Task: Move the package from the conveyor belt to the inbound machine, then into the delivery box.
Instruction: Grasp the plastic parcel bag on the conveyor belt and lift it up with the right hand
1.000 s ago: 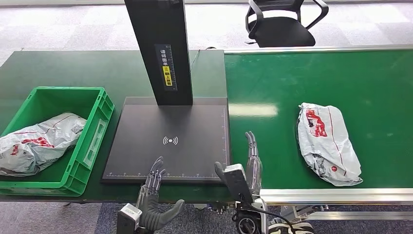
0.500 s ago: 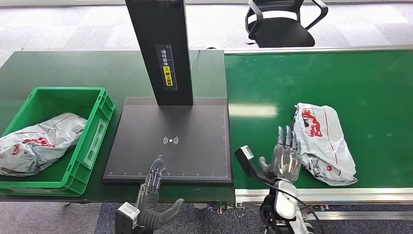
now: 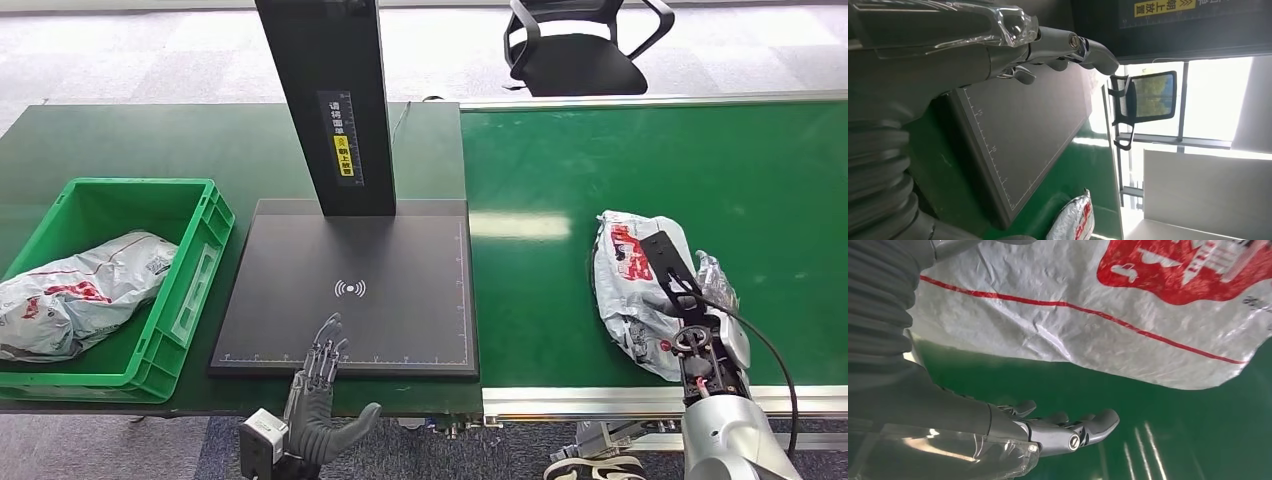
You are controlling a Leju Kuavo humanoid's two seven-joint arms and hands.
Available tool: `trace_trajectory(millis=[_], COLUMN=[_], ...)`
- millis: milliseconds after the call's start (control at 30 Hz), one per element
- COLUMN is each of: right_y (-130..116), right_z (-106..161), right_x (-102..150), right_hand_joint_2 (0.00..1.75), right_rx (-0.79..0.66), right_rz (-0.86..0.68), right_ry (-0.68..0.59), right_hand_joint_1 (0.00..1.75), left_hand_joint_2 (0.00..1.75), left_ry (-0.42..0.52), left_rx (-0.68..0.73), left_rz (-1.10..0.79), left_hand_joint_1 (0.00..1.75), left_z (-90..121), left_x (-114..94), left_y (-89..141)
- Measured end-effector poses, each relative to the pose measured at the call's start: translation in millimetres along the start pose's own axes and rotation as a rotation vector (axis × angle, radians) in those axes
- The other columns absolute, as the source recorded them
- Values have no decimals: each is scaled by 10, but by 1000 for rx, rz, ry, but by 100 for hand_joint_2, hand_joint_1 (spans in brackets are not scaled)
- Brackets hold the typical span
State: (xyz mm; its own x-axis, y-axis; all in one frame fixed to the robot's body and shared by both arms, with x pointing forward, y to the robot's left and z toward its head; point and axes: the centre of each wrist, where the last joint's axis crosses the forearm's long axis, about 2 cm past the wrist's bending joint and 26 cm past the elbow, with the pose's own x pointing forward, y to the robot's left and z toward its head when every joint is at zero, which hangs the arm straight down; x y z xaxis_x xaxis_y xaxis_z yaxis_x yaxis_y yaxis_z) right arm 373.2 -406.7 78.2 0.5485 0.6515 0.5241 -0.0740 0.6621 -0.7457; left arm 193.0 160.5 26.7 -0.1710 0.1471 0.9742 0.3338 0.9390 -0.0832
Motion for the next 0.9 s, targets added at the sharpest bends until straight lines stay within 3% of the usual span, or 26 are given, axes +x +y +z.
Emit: trace_trajectory(millis=[100, 400, 900], right_y=[6, 162, 233], right_z=[-21, -1, 19], right_x=[100, 279, 361], right_hand_joint_2=[175, 175, 175], right_rx=[65, 378, 526], right_rz=[68, 168, 334], right_ry=[30, -45, -19], right_hand_joint_1=[0, 0, 0], left_hand_joint_2=[175, 175, 175], left_ry=[-4, -3, -4], left_rx=[3, 15, 20], left_rz=[2, 13, 10], left_hand_joint_1=[0, 0, 0], left_z=[-19, -18, -78], left_x=[-3, -13, -23], left_y=[12, 46, 92])
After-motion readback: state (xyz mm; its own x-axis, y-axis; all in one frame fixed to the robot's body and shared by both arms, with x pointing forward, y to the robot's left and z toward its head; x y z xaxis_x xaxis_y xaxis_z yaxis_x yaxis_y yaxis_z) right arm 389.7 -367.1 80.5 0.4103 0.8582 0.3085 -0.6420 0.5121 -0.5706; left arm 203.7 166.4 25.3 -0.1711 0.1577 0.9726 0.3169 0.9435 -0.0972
